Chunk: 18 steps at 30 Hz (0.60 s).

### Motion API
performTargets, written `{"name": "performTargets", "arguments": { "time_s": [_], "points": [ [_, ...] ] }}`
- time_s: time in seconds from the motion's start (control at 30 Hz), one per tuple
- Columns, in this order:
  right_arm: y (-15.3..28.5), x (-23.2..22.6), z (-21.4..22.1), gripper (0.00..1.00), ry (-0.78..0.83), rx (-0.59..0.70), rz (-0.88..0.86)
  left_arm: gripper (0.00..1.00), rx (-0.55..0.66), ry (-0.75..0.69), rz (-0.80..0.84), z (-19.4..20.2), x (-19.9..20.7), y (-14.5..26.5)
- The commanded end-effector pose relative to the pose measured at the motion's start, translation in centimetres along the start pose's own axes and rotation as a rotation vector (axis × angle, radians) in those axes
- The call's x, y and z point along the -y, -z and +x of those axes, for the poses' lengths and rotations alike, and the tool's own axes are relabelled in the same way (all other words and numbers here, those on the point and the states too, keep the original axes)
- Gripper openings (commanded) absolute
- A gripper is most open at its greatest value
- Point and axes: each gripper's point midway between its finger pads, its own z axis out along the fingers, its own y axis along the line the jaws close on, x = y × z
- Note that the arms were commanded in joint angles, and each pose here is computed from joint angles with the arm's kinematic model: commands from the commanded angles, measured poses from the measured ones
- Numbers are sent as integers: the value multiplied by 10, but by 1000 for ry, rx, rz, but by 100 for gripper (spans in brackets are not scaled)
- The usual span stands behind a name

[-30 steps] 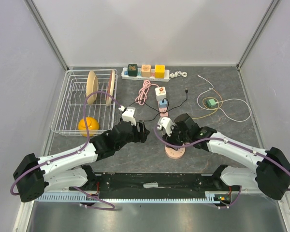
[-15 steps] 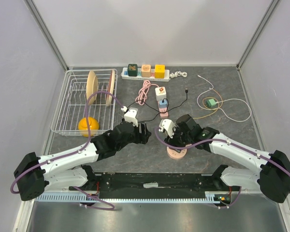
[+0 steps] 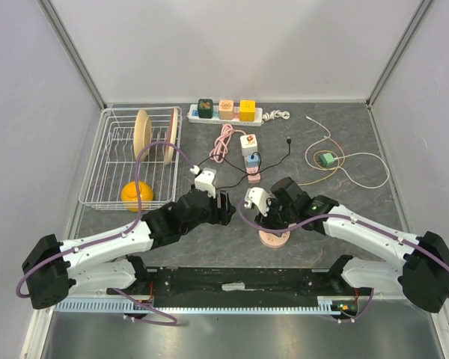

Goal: Insert the plug
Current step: Insert the plug into the socket.

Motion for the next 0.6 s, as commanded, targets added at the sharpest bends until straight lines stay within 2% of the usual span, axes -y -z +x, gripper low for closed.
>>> {"name": "performTargets", "arguments": {
  "time_s": [0.0,0.17,0.57],
  "points": [
    [2,-4,-7,21,77,-22,-31,76,47,61,8,-18,11,3],
    [4,0,13,23,101,-142,1,76,57,59,-6,-21,8,7],
    [-5,-4,37,23,142,-198,-4,76,41,39,-8,-22,14,3]
  ]
}}
